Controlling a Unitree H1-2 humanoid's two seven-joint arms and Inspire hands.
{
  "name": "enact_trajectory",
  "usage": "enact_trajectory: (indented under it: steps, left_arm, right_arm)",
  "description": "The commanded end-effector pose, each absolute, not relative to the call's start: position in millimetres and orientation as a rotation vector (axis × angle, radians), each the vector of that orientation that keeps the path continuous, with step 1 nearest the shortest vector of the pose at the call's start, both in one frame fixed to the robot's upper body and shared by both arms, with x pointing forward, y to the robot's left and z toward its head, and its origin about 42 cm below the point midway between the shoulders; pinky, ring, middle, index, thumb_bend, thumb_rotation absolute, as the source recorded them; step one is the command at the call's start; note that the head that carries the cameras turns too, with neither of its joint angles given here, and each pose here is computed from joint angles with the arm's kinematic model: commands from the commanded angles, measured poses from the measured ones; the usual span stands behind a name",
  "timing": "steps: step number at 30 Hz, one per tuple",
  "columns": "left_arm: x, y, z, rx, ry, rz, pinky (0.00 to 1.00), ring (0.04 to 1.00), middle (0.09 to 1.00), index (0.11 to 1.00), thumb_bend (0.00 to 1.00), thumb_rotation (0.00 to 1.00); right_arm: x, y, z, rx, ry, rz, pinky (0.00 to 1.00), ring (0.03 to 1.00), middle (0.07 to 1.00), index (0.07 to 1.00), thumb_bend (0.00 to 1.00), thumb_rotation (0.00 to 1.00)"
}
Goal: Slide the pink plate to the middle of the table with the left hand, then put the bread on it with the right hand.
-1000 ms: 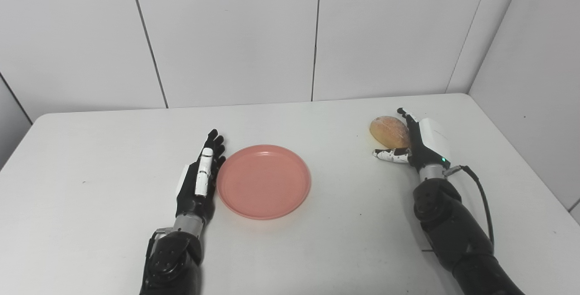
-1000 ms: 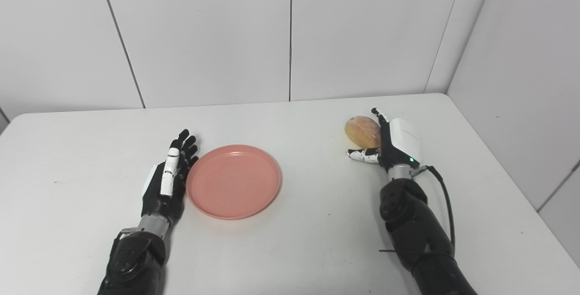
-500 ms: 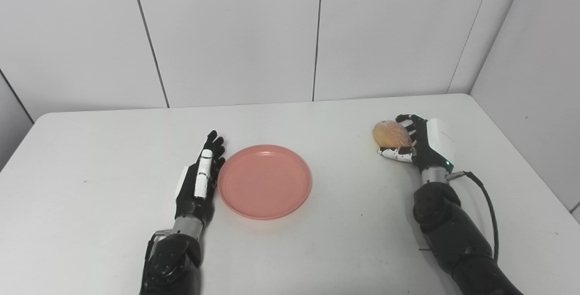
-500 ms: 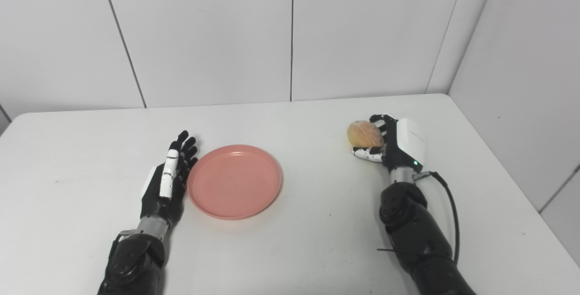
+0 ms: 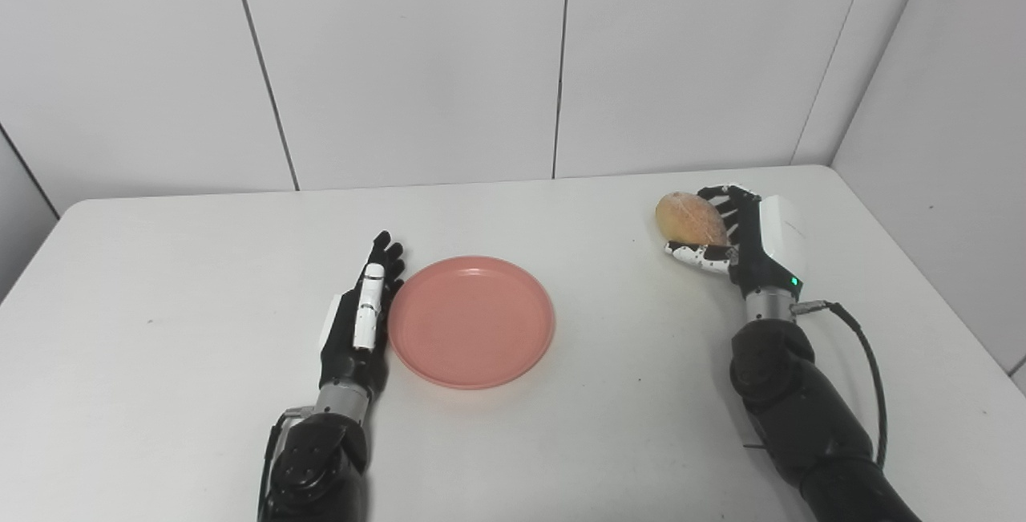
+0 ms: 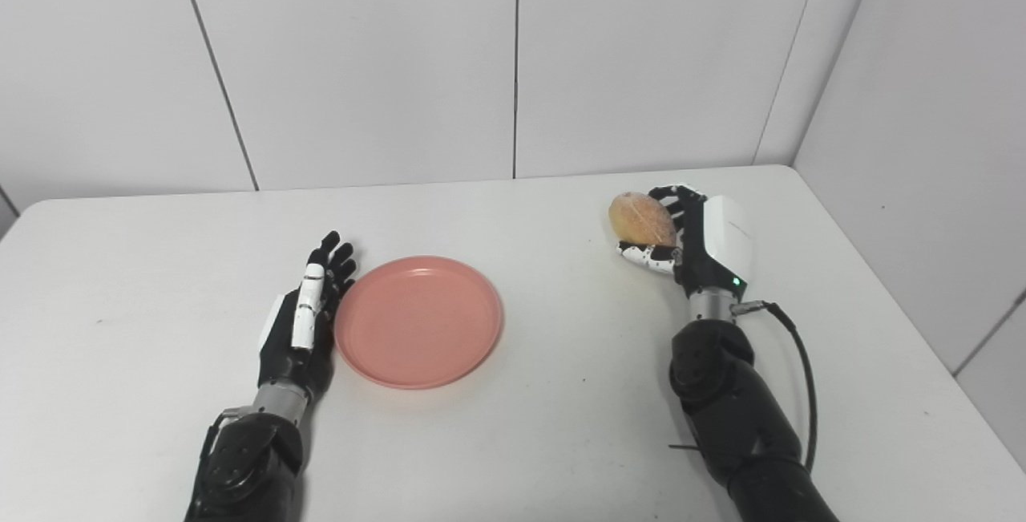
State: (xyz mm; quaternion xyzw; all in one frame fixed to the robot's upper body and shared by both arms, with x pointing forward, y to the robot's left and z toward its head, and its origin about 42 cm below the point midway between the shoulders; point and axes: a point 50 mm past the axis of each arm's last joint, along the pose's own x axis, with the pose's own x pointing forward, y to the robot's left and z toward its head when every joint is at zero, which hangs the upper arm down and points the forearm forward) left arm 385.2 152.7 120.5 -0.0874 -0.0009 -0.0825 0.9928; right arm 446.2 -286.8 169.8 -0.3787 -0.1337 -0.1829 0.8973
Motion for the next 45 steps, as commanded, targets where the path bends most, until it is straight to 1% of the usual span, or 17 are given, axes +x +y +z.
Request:
enact_trajectory:
  steps: [1,5,7,9,10,12,14,17,21,25,29,33,39,40,41,45]
  left_arm:
    - [388.1,145.5,121.3,-0.166,-0.013,-0.178,1.00,0.988,0.975,0.966,0.41,1.00]
    - [390.9,142.3,117.8,-0.154,-0.021,-0.172,1.00,0.997,0.981,0.967,0.40,1.00]
    - [391.5,140.9,117.2,-0.151,-0.022,-0.164,1.00,0.996,0.981,0.967,0.39,1.00]
    - [391.4,139.5,117.0,-0.150,-0.022,-0.158,1.00,0.996,0.981,0.967,0.39,1.00]
    - [391.3,139.0,116.9,-0.148,-0.023,-0.156,1.00,0.998,0.983,0.968,0.40,1.00]
    - [390.4,137.1,118.0,-0.144,-0.023,-0.141,1.00,1.000,0.991,0.977,0.41,1.00]
    - [389.7,135.9,119.6,-0.141,-0.024,-0.126,1.00,1.000,0.993,0.980,0.41,1.00]
    - [389.5,136.2,121.0,-0.093,-0.023,-0.096,1.00,1.000,0.993,0.983,0.46,1.00]
    - [390.7,137.5,119.7,-0.043,-0.031,-0.062,1.00,1.000,0.981,0.974,0.48,1.00]
    - [392.5,138.4,117.6,-0.023,-0.038,-0.046,1.00,1.000,0.980,0.974,0.48,1.00]
    - [394.2,138.3,114.9,0.002,-0.046,-0.028,1.00,1.000,0.981,0.975,0.50,1.00]
    - [395.1,136.3,115.2,-0.002,-0.035,-0.019,1.00,1.000,0.979,0.974,0.49,1.00]
    - [393.9,135.7,114.7,-0.028,-0.034,-0.035,1.00,1.000,0.993,0.985,0.51,1.00]
    - [393.8,135.8,114.9,-0.034,-0.032,-0.038,1.00,1.000,0.994,0.983,0.52,1.00]
    - [393.8,135.6,115.2,-0.039,-0.032,-0.039,1.00,1.000,0.995,0.982,0.52,1.00]
    - [393.7,135.1,116.1,-0.061,-0.034,-0.044,1.00,1.000,0.990,0.978,0.52,1.00]
  right_arm:
    - [448.0,-264.8,199.6,-0.722,-0.424,-0.323,0.40,0.471,0.461,0.542,0.51,0.00]
    - [435.0,-235.9,210.7,-0.673,-0.503,-0.231,0.42,0.481,0.464,0.535,0.51,0.00]
    - [425.8,-219.8,216.3,-0.647,-0.533,-0.184,0.39,0.468,0.463,0.535,0.51,0.00]
    - [418.7,-208.4,220.7,-0.638,-0.545,-0.154,0.38,0.460,0.463,0.535,0.51,0.00]
    - [415.9,-204.2,222.5,-0.638,-0.548,-0.143,0.35,0.444,0.462,0.535,0.51,0.00]
    - [407.0,-186.9,227.6,-0.616,-0.566,-0.092,0.39,0.459,0.463,0.532,0.51,0.00]
    - [400.7,-174.2,230.8,-0.608,-0.580,-0.051,0.40,0.464,0.464,0.531,0.51,0.00]
    - [393.6,-156.5,233.1,-0.594,-0.597,0.014,0.40,0.473,0.467,0.526,0.52,0.00]
    - [388.8,-137.5,227.2,-0.600,-0.594,0.078,0.39,0.465,0.463,0.530,0.52,0.00]
    - [388.6,-124.7,214.7,-0.601,-0.565,0.141,0.40,0.463,0.463,0.532,0.51,0.00]
    - [391.6,-117.6,202.4,-0.634,-0.539,0.193,0.39,0.478,0.466,0.526,0.52,0.00]
    - [394.7,-112.5,191.5,-0.681,-0.520,0.226,0.39,0.473,0.464,0.526,0.52,0.00]
    - [403.4,-108.5,177.8,-0.749,-0.503,0.268,0.33,0.415,0.445,0.540,0.51,0.00]
    - [405.2,-108.3,176.3,-0.759,-0.498,0.271,0.31,0.397,0.448,0.531,0.51,0.00]
    - [406.9,-108.3,175.3,-0.770,-0.495,0.273,0.30,0.383,0.471,0.505,0.52,0.00]
    - [411.6,-108.5,172.9,-0.807,-0.502,0.269,0.28,0.372,0.482,0.493,0.52,0.00]
